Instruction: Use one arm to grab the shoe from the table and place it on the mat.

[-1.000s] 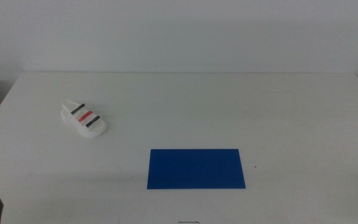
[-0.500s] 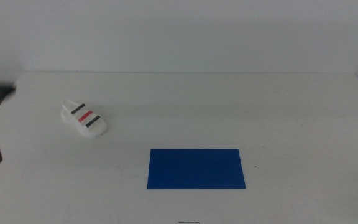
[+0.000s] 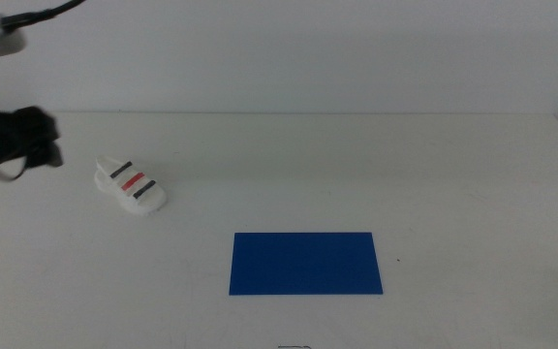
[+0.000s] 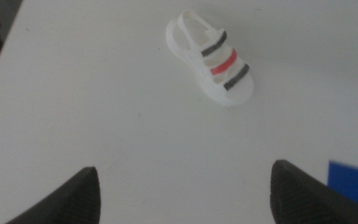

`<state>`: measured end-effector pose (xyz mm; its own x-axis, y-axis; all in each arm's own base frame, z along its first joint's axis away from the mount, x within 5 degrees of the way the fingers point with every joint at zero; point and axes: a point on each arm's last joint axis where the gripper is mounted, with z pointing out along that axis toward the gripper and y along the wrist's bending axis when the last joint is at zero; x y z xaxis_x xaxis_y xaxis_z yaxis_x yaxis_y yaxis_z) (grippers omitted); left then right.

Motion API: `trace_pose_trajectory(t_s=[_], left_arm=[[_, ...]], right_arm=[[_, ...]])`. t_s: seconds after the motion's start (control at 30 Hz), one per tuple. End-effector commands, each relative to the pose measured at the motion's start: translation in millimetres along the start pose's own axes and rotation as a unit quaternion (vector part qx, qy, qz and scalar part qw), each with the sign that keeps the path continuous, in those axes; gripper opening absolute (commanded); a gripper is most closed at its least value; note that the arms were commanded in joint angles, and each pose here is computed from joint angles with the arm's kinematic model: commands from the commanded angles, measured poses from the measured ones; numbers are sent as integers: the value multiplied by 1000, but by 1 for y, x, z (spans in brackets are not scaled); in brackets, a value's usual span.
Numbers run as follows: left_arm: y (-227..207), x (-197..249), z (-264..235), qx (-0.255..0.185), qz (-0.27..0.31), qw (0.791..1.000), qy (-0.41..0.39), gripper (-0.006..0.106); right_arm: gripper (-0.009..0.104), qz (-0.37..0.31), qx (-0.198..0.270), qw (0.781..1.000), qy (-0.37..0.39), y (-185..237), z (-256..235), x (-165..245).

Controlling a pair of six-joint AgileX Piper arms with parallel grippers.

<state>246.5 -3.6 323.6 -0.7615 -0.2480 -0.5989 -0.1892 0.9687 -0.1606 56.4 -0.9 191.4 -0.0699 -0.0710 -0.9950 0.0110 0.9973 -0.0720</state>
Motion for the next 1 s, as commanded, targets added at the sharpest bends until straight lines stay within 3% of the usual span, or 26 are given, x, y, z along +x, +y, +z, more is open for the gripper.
trace_pose_trajectory(t_s=[0.0, 0.23, 0.47, 0.97], left_arm=[[-11, -24, 2, -3, -27, 999, -27, 94], [-35, -69, 46, -48, -98, 993, 37, 94], [-56, -106, 98, -43, -136, 986, 88, 94], [-54, -104, 198, -91, -195, 963, 162, 94]], right_arm=[[94, -7, 4, 998, -56, -1, -3, -14], [94, -7, 4, 998, -56, -1, -3, -14], [94, -7, 4, 998, -56, -1, -3, -14], [94, -7, 4, 998, -56, -1, -3, -14]])
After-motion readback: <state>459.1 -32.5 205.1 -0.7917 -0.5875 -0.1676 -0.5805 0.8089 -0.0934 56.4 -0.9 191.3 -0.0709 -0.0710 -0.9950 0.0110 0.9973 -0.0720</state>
